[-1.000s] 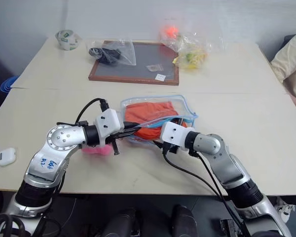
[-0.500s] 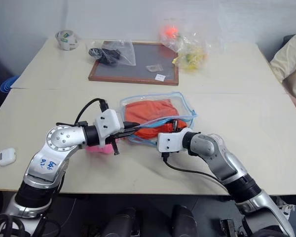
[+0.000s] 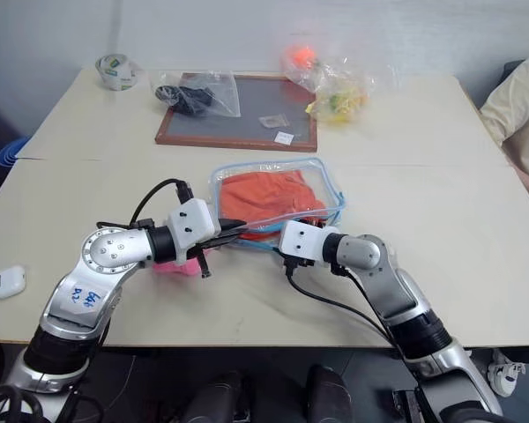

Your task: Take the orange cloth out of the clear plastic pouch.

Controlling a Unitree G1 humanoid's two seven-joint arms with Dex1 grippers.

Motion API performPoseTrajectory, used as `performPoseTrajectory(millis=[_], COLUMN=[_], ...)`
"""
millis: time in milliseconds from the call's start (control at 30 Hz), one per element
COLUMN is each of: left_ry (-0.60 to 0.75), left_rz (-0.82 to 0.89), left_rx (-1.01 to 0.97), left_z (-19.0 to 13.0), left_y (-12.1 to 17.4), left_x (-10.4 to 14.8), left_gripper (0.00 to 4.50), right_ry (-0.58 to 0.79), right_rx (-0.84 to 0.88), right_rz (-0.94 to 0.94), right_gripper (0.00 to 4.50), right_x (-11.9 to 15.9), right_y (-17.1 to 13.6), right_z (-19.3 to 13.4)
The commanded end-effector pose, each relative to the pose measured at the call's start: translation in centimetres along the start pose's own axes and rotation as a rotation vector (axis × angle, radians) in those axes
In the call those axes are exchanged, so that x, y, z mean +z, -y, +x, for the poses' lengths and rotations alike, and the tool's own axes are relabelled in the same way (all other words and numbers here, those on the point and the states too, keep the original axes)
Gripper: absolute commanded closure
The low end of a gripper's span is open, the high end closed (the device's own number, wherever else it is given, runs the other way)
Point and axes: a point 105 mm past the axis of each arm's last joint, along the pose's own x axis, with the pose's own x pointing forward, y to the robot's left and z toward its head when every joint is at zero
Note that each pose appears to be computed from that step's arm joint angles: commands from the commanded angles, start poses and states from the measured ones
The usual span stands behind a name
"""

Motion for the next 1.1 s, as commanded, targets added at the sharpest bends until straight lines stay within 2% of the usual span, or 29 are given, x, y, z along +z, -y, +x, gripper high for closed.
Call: performPoseTrajectory(millis=[33, 167, 400, 433, 600, 900, 1000, 1100], left_ry=[0.040, 0.065, 0.126, 0.119, 0.078, -0.029, 0.004, 0.016], left_rz=[0.014, -0.002, -0.136, -0.134, -0.092, 0.125, 0.105, 0.105], left_rx=[0.031, 0.028, 0.048, 0.050, 0.027, 0.027, 0.065, 0.081], left_z=[-0.1, 0.0, -0.4, -0.5, 0.2, 3.1, 3.5, 3.4], left_y=[-0.4, -0.2, -0.7, -0.7, -0.6, -0.9, -1.4, -1.6], left_x=[1.0, 1.4, 1.9, 1.8, 1.1, -0.8, -0.5, -0.2], left_gripper=[3.56, 2.31, 0.14, 0.06, 0.06, 0.06, 0.62, 1.47], right_ry=[0.042, 0.044, 0.032, 0.031, 0.029, 0.027, 0.026, 0.025], right_rx=[-0.017, -0.044, -0.069, -0.072, -0.099, -0.106, -0.109, -0.114], right_rz=[-0.006, 0.009, 0.013, 0.013, 0.030, 0.034, 0.032, 0.027], right_gripper=[1.64, 1.64, 1.64, 1.64, 1.64, 1.64, 1.64, 1.64], right_x=[1.4, 1.5, 1.5, 1.5, 1.5, 1.5, 1.6, 1.5], right_y=[0.3, 0.6, 1.6, 1.7, 2.0, 1.7, 1.8, 1.9], right_z=[-0.8, -0.9, -1.7, -1.8, -1.9, -1.8, -1.8, -1.7])
